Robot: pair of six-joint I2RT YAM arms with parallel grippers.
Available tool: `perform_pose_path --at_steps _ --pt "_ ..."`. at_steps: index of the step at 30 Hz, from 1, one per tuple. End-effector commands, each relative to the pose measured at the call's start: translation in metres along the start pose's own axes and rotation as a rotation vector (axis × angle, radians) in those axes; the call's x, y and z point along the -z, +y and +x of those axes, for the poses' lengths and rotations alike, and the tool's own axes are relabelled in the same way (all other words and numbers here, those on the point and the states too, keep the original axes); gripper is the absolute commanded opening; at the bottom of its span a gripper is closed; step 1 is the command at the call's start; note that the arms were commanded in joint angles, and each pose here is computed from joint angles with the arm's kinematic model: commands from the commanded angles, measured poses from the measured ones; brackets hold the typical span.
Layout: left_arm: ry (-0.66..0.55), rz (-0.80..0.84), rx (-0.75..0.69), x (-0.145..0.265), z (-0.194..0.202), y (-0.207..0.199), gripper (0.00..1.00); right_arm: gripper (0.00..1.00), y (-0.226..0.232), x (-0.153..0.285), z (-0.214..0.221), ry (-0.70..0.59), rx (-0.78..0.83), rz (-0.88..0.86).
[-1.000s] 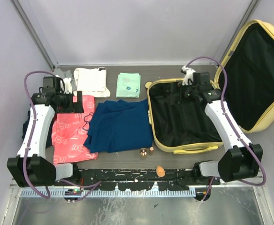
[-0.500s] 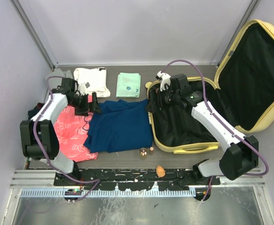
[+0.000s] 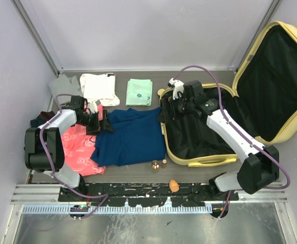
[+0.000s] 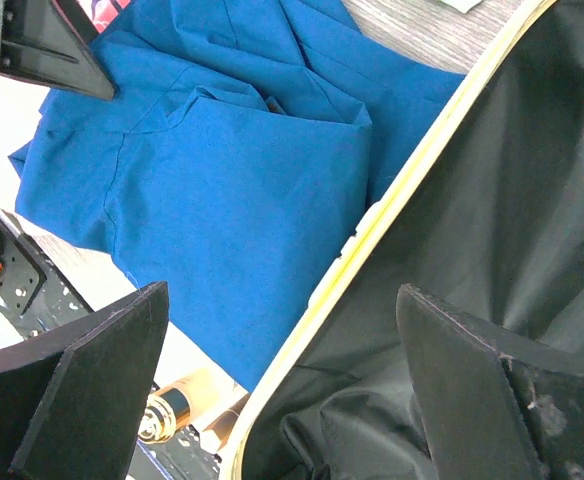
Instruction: Pack the luggage
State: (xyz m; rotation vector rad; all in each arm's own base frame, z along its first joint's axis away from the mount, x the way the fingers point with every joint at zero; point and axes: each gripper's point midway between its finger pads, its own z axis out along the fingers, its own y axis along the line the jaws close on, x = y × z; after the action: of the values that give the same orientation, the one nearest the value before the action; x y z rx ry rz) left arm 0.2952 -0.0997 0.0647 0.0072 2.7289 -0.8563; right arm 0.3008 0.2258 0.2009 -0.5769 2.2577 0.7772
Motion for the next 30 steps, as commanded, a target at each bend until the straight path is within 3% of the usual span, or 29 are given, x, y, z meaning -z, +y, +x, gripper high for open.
perform_pose_path --at_steps 1,11,18,30 --pt "-0.076 0.035 0.018 0.011 -0.002 -0.001 0.98 1.0 0.005 -0.002 -0.012 -0.039 0.044 -0.023" --pt "-0.117 0.061 0.002 0.035 0.01 -0.012 0.98 1.0 0.005 -0.004 -0.005 -0.019 0.028 -0.029" --pt "-0.134 -0.041 0.103 0.04 0.015 0.005 0.98 1.0 0.004 -0.004 -0.004 -0.015 0.026 -0.03" --pt "-0.037 -0.034 0.219 0.018 0.027 0.021 0.98 1.0 0.004 -0.001 -0.004 -0.025 0.03 -0.019"
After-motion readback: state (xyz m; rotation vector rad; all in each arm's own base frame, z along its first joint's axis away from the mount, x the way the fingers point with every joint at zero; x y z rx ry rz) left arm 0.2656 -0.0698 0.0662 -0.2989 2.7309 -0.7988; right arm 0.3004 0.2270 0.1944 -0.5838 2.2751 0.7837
